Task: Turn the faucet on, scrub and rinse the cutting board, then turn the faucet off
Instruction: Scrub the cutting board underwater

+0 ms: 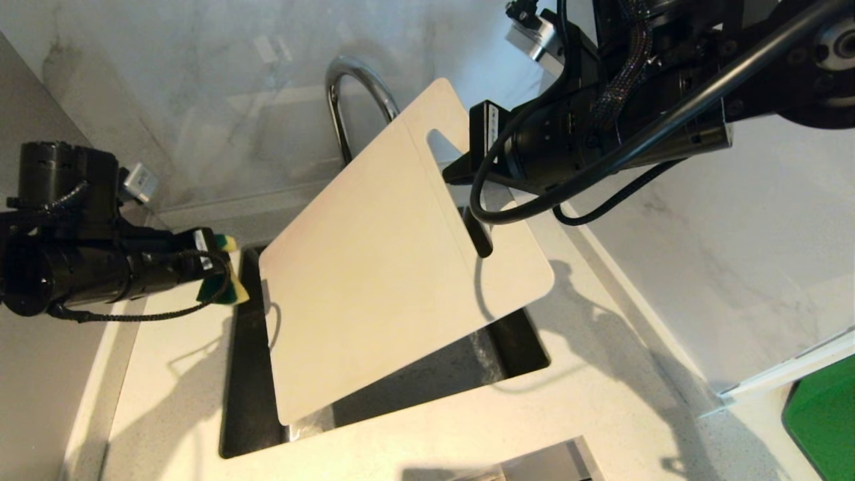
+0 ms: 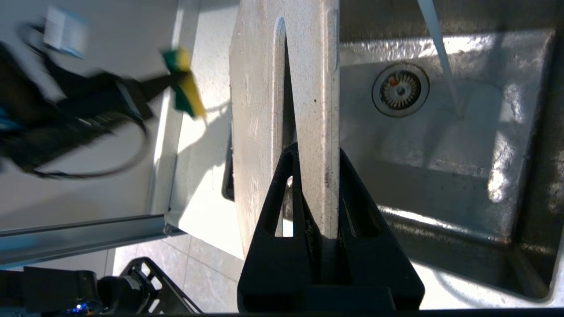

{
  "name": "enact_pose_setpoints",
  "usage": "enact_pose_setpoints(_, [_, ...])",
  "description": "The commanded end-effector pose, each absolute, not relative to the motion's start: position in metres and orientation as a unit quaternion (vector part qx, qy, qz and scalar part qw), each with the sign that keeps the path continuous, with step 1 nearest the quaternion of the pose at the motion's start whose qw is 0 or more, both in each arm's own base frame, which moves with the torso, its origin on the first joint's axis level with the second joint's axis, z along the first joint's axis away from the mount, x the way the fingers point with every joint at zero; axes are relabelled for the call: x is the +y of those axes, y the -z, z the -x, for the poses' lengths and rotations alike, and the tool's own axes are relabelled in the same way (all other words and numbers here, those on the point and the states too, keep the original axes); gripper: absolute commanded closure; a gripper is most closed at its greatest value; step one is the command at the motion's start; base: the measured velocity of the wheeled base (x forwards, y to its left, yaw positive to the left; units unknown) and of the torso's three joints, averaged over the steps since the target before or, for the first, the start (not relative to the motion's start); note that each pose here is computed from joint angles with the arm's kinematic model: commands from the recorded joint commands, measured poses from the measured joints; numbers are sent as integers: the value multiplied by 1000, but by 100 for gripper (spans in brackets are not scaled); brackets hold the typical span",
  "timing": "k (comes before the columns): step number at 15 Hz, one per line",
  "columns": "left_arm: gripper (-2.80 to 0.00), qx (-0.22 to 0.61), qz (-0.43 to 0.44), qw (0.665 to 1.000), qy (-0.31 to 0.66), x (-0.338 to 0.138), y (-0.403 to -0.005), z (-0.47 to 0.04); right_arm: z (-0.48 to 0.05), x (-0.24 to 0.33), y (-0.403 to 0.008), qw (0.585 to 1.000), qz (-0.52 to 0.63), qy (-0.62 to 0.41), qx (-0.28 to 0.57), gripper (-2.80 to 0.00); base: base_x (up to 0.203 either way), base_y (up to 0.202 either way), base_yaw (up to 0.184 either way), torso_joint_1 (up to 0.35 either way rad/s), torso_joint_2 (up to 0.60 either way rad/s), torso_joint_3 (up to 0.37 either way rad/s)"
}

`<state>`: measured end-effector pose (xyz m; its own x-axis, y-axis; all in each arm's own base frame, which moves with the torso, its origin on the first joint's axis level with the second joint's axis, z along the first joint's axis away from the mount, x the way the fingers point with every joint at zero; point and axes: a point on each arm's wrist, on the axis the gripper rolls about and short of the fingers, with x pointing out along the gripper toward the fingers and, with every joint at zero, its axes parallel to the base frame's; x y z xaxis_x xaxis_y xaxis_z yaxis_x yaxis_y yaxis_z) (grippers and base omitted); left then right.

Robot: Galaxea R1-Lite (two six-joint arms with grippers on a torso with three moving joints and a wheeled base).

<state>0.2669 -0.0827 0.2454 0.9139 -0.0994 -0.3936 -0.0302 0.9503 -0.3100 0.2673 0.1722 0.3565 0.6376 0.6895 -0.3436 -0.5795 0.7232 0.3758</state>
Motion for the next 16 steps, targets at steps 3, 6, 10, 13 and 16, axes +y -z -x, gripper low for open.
enact_pose_setpoints(3, [0, 177, 158, 969, 67, -109, -288, -248, -270, 175, -348, 894, -114, -352, 254, 0, 0, 0, 0, 0, 0, 0])
enact_pose_setpoints(6, [0, 185, 142, 969, 81, -138, -284, -251, -270, 179, -346, 892, -112, -357, 256, 0, 0, 0, 0, 0, 0, 0])
enact_pose_setpoints(10, [0, 198, 121, 969, 84, -177, -270, -272, -268, 179, -348, 891, -113, -358, 253, 0, 0, 0, 0, 0, 0, 0])
enact_pose_setpoints(13, [0, 213, 117, 967, 76, -184, -257, -282, -266, 177, -350, 892, -114, -359, 250, 0, 0, 0, 0, 0, 0, 0])
enact_pose_setpoints(16, [0, 226, 118, 965, 53, -170, -248, -284, -264, 175, -354, 893, -115, -360, 244, 0, 0, 0, 0, 0, 0, 0])
